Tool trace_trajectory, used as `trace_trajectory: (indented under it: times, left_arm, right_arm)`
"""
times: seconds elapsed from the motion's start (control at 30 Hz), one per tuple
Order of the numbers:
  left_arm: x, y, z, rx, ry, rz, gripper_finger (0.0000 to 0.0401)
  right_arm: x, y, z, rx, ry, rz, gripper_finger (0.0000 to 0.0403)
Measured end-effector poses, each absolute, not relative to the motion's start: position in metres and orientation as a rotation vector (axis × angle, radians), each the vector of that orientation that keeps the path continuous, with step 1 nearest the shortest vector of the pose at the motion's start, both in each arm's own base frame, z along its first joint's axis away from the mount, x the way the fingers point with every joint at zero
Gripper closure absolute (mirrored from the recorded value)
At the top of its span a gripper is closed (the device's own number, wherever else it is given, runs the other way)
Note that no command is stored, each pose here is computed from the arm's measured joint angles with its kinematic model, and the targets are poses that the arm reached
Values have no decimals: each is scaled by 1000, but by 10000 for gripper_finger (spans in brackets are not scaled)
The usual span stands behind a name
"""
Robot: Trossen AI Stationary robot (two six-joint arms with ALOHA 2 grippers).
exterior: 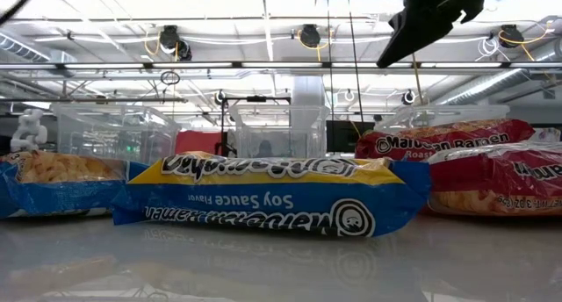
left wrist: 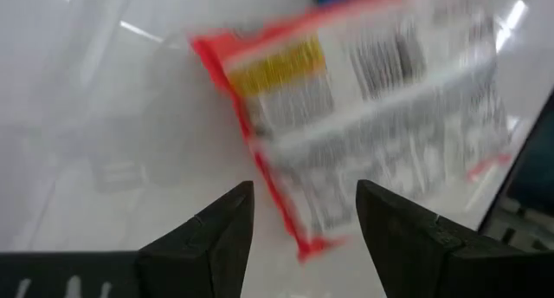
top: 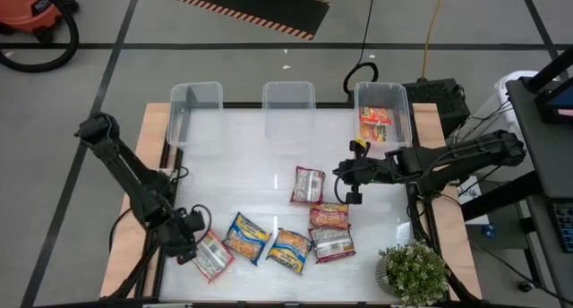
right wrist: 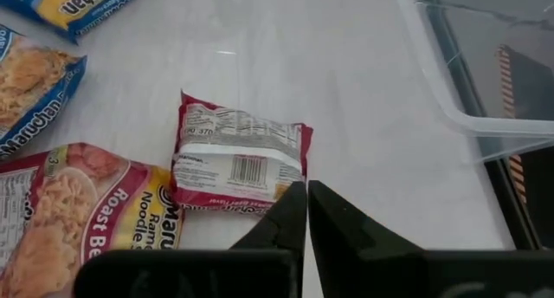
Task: Sort Maruchan noodles
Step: Put the orange noodle pack into the right transparent bin
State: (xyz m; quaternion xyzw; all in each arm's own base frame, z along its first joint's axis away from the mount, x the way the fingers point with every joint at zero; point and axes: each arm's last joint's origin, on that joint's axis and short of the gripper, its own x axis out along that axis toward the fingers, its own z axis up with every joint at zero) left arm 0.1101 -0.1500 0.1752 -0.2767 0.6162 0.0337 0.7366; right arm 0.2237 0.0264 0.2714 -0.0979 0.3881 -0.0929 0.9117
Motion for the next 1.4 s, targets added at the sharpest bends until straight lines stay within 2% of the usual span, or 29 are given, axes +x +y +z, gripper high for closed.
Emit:
trace_trajectory:
  times: [0.2, 0.37, 0.97, 1.4]
  left_arm:
    - [86, -166, 176, -618, 1393, 38, 192]
    - [76, -171, 172, -612, 1357, 94, 192]
    - [78, -199, 139, -539, 1381, 103, 191]
    - [79, -195, 138, -522, 1274, 164, 195]
  right_arm:
    - [223, 30, 271, -211, 805, -176, 392]
    - [223, 30, 271, -234, 807, -165, 392]
    - [223, 30, 271, -232, 804, -163, 392]
    - [223, 30, 271, -231, 804, -164, 392]
